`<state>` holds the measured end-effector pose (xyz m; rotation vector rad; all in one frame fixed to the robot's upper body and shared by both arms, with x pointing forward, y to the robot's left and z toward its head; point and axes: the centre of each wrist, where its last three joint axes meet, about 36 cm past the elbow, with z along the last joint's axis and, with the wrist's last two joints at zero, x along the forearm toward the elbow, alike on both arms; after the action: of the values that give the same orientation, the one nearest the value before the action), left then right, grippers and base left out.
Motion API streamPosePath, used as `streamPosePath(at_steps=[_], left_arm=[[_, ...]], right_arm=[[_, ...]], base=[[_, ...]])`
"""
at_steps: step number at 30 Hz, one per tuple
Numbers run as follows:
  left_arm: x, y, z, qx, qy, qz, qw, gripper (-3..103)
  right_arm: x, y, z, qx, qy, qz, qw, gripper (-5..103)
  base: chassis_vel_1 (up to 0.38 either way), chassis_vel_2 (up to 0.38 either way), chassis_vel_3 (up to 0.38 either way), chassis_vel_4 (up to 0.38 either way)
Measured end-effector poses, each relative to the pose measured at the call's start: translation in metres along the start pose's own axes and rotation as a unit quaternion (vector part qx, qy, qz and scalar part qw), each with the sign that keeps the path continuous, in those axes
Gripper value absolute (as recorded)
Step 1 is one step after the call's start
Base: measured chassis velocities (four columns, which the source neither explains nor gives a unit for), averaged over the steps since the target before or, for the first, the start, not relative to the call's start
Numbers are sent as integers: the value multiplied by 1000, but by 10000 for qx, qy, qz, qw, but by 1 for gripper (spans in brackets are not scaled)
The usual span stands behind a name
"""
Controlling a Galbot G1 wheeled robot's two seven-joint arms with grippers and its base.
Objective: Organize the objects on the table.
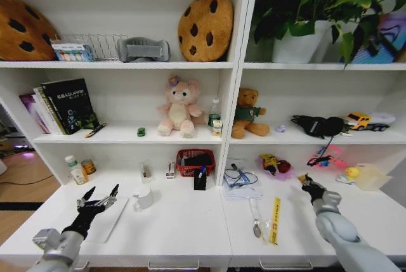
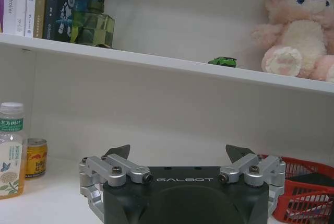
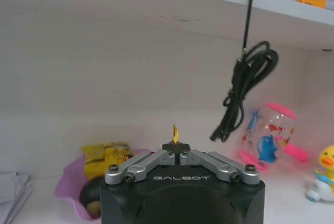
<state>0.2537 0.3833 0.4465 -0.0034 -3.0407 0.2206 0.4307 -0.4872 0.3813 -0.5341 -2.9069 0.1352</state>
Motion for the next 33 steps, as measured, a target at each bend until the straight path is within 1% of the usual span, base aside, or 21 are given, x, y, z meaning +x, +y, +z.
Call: streamPosePath(at_steps=[1, 4, 6, 10, 13, 15, 16, 17, 18, 20, 21, 23, 24, 25, 26, 27, 28, 29, 30, 32, 33], left_arm=[[0, 0, 0, 0, 0, 0, 10000, 100], [0, 0, 0, 0, -1, 0, 10000, 100], [0, 0, 0, 0, 0, 0, 10000, 100], [0, 0, 0, 0, 0, 0, 10000, 100], [0, 0, 0, 0, 0, 0, 10000, 100], [0, 0, 0, -1, 0, 0, 10000, 100], [0, 0, 0, -1, 0, 0, 10000, 100], [0, 0, 0, 0, 0, 0, 10000, 100], [0, 0, 0, 0, 0, 0, 10000, 100], [0, 0, 0, 0, 0, 0, 10000, 100], [0, 0, 0, 0, 0, 0, 10000, 100], [0, 0, 0, 0, 0, 0, 10000, 100], [0, 0, 0, 0, 0, 0, 10000, 100], [0, 0, 0, -1, 0, 0, 10000, 100], [0, 0, 0, -1, 0, 0, 10000, 100], [0, 0, 0, 0, 0, 0, 10000, 100], [0, 0, 0, 0, 0, 0, 10000, 100], [0, 0, 0, 0, 0, 0, 10000, 100], [0, 0, 0, 0, 0, 0, 10000, 100], [0, 0, 0, 0, 0, 0, 10000, 100], [0, 0, 0, 0, 0, 0, 10000, 100]], right_arm=[[0, 0, 0, 0, 0, 0, 10000, 0], [-30, 7, -9, -40, -45, 9, 10000, 0], [-35, 9, -9, -40, -29, 0, 10000, 0], [-60, 23, 5, 67, 104, -50, 9999, 0], [-64, 26, 7, 82, 122, -58, 9999, 0], [-77, 36, 9, 118, 136, -65, 9998, -1], [-77, 36, 9, 118, 136, -65, 9998, -1], [-83, 38, 9, 142, 114, -52, 9998, 4], [-88, 41, 9, 186, 50, -23, 9998, 15], [-90, 42, 8, 204, 7, -13, 9998, 15], [-89, 44, 8, 216, -26, -15, 9998, 25], [-87, 45, 7, 217, -49, -38, 9997, 25], [-68, 46, 8, 226, -78, -114, 9996, 41], [-55, 46, 6, 218, -105, -168, 9996, 53], [-55, 46, 6, 218, -105, -168, 9996, 53], [-45, 46, 4, 212, -132, -211, 9995, 53], [-30, 46, 2, 207, -158, -265, 9993, 64], [-18, 45, 3, 207, -162, -294, 9992, 64], [-18, 45, 3, 207, -162, -294, 9992, 64], [15, 43, 6, 248, -161, -411, 9987, 75], [15, 43, 6, 248, -161, -411, 9987, 75]], base=[[0, 0, 0, 0], [0, 0, 0, 0], [0, 0, 0, 0], [0, 0, 0, 0], [0, 0, 0, 0], [0, 0, 0, 0], [0, 0, 0, 0], [0, 0, 0, 0], [0, 0, 0, 0], [0, 0, 0, 0], [0, 0, 0, 0], [0, 0, 0, 0], [0, 0, 0, 0], [0, 0, 0, 0], [0, 0, 0, 0], [0, 0, 0, 0], [0, 0, 0, 0], [0, 0, 0, 0], [0, 0, 0, 0], [0, 0, 0, 0], [0, 0, 0, 0]])
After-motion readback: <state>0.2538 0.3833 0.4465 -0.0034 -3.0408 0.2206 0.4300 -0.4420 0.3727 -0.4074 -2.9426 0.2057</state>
